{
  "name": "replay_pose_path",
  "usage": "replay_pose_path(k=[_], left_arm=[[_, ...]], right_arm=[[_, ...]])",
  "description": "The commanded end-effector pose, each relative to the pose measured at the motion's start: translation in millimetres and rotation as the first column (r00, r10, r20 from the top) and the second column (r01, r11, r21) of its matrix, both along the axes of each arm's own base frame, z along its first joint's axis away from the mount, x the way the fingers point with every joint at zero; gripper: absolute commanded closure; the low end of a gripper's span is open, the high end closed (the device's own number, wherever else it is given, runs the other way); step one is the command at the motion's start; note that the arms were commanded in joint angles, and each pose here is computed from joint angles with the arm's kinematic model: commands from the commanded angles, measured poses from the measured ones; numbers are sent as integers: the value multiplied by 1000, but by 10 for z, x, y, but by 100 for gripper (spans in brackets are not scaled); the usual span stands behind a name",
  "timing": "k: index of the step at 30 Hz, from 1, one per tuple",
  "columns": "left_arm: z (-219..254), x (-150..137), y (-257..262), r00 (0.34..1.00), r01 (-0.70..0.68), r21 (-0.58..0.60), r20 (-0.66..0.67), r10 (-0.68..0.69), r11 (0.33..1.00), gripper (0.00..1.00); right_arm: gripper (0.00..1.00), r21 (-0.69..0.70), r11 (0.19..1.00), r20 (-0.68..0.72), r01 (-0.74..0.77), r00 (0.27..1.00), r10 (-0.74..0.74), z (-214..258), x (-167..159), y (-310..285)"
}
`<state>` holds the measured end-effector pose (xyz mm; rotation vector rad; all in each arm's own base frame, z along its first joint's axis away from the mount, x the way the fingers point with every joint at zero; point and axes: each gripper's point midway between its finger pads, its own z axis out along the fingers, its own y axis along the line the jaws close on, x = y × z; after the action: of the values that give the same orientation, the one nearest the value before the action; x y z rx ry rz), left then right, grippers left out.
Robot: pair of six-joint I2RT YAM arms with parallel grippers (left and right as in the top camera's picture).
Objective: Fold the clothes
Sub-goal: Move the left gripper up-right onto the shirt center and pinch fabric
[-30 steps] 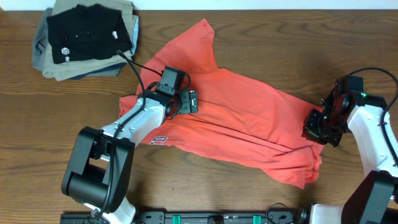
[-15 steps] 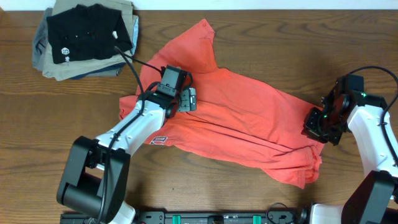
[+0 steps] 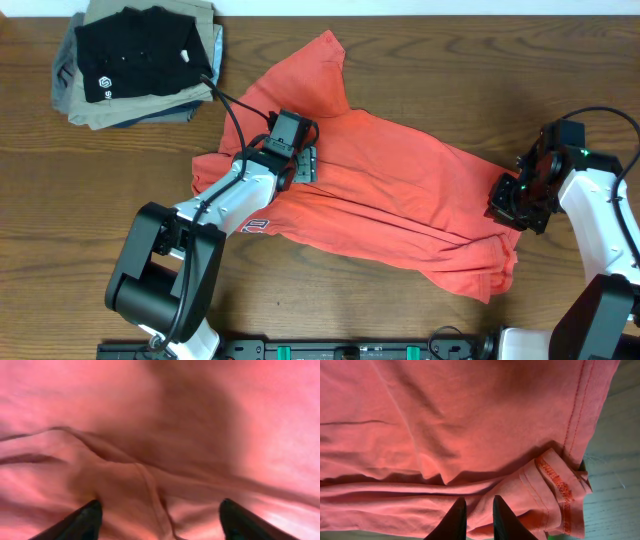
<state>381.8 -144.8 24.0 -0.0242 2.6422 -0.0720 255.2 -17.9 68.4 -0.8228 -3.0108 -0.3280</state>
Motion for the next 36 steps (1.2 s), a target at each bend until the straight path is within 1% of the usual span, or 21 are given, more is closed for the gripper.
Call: replay_pose_path(k=[1,2,9,12,19,22,26,34,36], left_arm=[[31,92,86,999,-26,55,33,24,998,38],[29,90,87,999,-26,55,32,24,998,40],[22,82,87,999,-25,56,28,24,998,41],[-4,68,88,1000,-23,58,19,22,998,45],[-182,27,110,999,-21,79,-23,23,997,45],[-182,39,108,1000,-22,78,-18,24,997,46],[-171,60,102,1000,-23,76,-8,24,997,53],[-164,59,102,1000,-23,75,-7,24,997,54],[-160,60,101,1000,-23,75,-7,24,997,55]], right_arm=[[83,-4,1000,7,-31,1000,31,16,23,30],[83,-4,1000,6,-31,1000,31,15,22,31],[83,-4,1000,5,-31,1000,31,15,18,31],[83,-4,1000,4,-31,1000,31,15,17,31],[83,-3,999,0,-35,999,35,15,5,33],[83,-3,999,-1,-41,999,41,15,-1,35],[83,-3,999,-1,-41,999,41,15,0,34],[83,-4,999,-1,-41,999,41,15,0,33],[82,-3,999,1,-41,999,41,15,3,33]])
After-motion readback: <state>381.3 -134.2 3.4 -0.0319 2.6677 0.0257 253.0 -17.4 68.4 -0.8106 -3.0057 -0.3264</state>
